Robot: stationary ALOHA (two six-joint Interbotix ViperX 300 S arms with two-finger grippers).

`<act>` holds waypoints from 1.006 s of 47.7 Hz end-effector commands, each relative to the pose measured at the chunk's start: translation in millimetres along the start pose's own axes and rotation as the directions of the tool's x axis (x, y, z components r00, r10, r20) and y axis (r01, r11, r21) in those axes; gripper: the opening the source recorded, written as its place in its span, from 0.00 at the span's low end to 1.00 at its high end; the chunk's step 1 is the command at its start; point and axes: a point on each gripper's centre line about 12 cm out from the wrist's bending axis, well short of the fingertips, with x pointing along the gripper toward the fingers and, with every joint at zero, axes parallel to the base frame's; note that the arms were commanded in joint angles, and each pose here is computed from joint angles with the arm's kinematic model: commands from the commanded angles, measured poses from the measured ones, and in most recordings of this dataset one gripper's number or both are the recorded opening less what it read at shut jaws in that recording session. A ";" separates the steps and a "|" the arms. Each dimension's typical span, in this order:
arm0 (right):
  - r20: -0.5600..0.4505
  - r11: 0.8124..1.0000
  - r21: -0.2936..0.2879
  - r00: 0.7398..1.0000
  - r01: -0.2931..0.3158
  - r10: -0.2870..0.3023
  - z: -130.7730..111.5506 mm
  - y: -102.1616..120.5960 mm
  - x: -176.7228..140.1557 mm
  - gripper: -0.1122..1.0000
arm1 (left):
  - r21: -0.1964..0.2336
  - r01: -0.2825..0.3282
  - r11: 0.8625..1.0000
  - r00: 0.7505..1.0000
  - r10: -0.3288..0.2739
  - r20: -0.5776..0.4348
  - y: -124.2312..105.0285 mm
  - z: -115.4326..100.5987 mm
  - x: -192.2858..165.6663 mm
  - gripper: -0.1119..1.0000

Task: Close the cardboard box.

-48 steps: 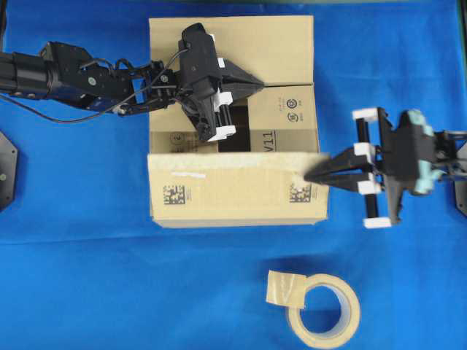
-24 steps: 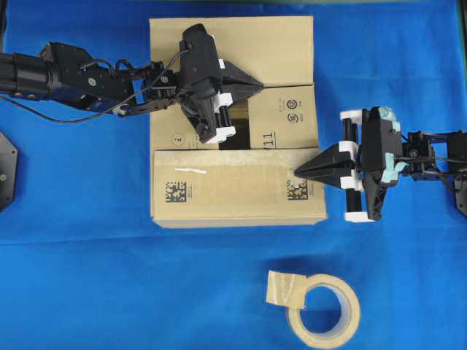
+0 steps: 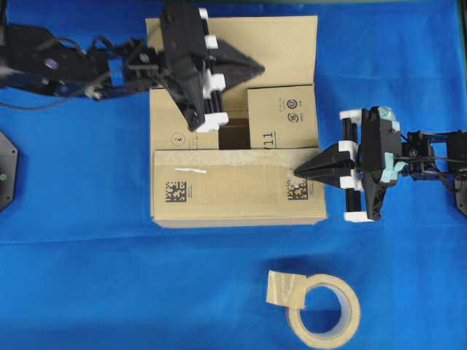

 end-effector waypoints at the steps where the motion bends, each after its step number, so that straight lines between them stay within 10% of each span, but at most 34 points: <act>1: 0.008 1.000 0.003 1.000 0.002 -0.002 3.8 -0.3 0.5 0.10 | -0.006 -0.030 1.000 0.999 0.030 0.042 15.6 37.1 -15.2 0.10; 26: 0.020 1.000 0.002 1.000 0.001 -0.001 6.2 -0.1 0.7 0.10 | -0.075 -0.245 0.967 0.927 0.210 -0.310 136.1 28.3 -5.9 0.10; 48: 0.019 1.000 -0.001 1.000 0.001 -0.001 6.0 0.0 0.7 0.10 | -0.086 -0.189 0.978 0.832 0.113 -0.544 125.3 -10.3 27.3 0.10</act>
